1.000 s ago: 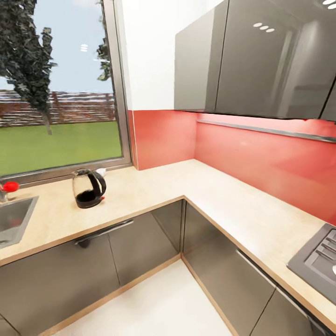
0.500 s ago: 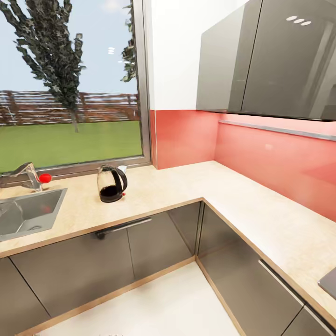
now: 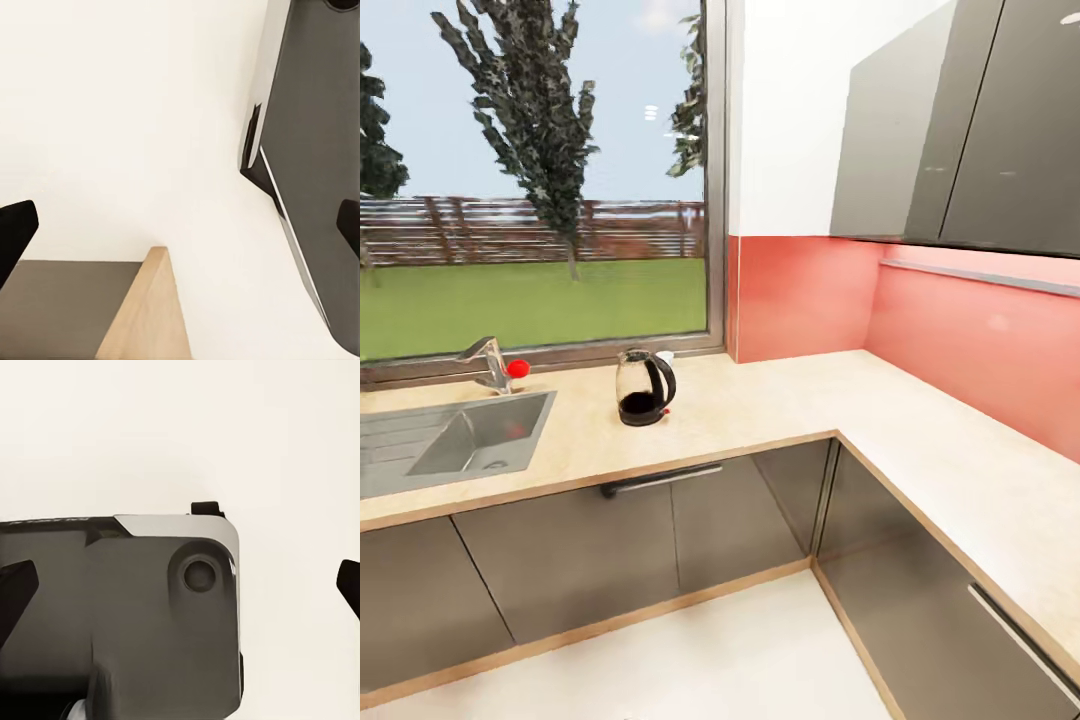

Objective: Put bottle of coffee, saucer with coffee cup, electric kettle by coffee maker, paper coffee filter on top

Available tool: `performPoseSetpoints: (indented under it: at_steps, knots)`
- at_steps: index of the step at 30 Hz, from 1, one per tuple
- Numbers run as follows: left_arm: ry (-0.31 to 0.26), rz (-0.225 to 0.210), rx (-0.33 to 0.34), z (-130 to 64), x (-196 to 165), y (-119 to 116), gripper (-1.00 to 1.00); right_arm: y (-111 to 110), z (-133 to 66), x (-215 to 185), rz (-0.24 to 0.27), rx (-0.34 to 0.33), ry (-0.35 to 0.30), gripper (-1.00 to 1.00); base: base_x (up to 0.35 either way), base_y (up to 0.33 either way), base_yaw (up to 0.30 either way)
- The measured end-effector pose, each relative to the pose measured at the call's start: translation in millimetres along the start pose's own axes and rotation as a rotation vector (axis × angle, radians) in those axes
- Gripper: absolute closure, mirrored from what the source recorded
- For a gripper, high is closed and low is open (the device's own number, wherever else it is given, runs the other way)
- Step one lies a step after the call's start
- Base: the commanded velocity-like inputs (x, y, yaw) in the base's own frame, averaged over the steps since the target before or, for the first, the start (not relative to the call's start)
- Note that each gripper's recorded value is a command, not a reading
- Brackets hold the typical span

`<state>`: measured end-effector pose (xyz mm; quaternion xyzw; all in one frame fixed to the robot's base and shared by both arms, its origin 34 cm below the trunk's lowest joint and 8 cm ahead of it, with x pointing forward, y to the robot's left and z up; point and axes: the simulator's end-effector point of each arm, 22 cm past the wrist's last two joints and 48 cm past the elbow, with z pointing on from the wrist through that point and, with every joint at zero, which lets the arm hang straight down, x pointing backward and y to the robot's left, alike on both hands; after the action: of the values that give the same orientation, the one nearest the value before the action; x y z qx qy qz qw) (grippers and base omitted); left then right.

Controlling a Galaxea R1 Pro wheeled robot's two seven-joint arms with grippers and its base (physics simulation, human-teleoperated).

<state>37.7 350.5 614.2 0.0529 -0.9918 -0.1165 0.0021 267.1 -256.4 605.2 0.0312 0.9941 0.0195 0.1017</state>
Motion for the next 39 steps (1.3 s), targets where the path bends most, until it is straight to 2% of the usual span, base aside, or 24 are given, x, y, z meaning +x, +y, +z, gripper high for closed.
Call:
performPoseSetpoints:
  at_steps: [31,35,39]
  knots:
    - [-0.007,0.010,-0.006,1.0,-4,7,-1.00,0,0.0,-1,0.003,0.001,-0.001,-1.00,0.000,0.000,0.278]
    - [-0.031,0.043,-0.002,1.2,-10,7,-1.00,-1,0.0,-2,0.007,0.002,-0.002,-1.00,0.000,0.000,0.269]
    - [-0.122,0.129,0.003,2.7,-50,5,-1.00,-1,0.0,-2,0.007,0.002,-0.003,-1.00,0.000,0.000,0.162]
